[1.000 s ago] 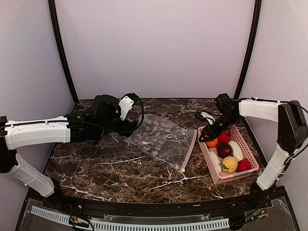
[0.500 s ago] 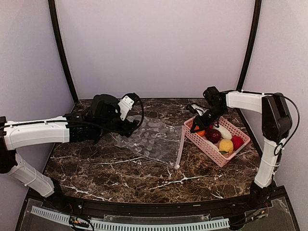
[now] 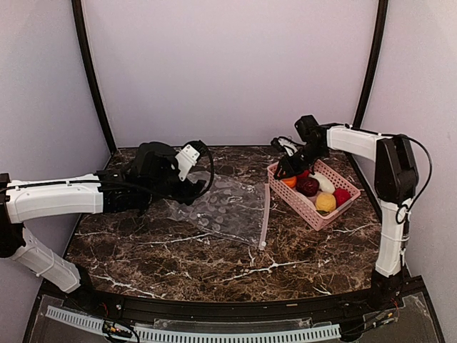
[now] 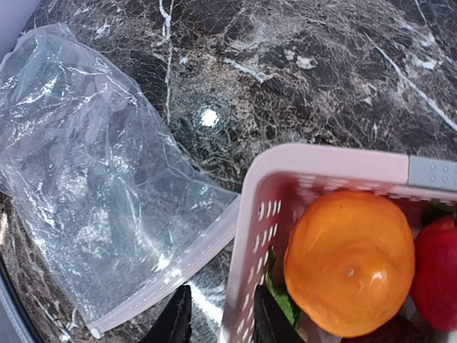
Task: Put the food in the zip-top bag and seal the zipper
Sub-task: Adjust the bin at the center of the board.
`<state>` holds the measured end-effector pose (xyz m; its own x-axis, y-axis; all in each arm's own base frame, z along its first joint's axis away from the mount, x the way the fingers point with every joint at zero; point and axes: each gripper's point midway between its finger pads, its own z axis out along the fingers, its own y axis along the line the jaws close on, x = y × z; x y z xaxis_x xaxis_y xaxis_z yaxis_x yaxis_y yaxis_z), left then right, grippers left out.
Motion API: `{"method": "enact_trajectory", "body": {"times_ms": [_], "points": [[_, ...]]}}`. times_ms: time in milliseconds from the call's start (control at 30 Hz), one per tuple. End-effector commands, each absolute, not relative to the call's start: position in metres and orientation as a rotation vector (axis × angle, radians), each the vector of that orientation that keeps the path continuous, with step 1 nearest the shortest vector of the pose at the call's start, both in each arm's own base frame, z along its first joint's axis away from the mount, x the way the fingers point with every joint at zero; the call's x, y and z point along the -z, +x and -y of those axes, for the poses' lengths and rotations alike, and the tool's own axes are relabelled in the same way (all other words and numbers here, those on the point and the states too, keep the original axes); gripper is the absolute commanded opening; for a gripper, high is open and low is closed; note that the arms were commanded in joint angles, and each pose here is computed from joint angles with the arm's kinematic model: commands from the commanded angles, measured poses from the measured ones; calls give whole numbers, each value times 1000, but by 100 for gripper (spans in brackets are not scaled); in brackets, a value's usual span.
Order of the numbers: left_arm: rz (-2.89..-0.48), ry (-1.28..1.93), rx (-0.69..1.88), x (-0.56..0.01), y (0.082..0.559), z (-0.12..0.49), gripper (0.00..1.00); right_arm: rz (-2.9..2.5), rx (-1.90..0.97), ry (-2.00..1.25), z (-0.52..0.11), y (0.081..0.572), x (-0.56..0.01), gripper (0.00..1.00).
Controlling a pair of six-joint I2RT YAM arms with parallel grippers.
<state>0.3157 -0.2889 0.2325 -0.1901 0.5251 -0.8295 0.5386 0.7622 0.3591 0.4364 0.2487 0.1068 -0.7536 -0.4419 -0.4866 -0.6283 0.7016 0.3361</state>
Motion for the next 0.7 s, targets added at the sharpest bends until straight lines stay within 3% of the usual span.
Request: {"method": "enact_trajectory", "body": {"times_ms": [0,167,333,667], "points": [[-1826,857,57,-234,307,296,83,-2435,-641,-850,-220,425,-159,35],[-1844,917,119,-228,298,309,81,-2423,-471,-701,-139,446,-178,42],[-1858,952,137,-225,292,316,76,-2452,-315,-698,-69,465,-162,41],[-1854,965,141,-225,289,318,76,-2561,-274,-749,-33,474,-116,35]]}}
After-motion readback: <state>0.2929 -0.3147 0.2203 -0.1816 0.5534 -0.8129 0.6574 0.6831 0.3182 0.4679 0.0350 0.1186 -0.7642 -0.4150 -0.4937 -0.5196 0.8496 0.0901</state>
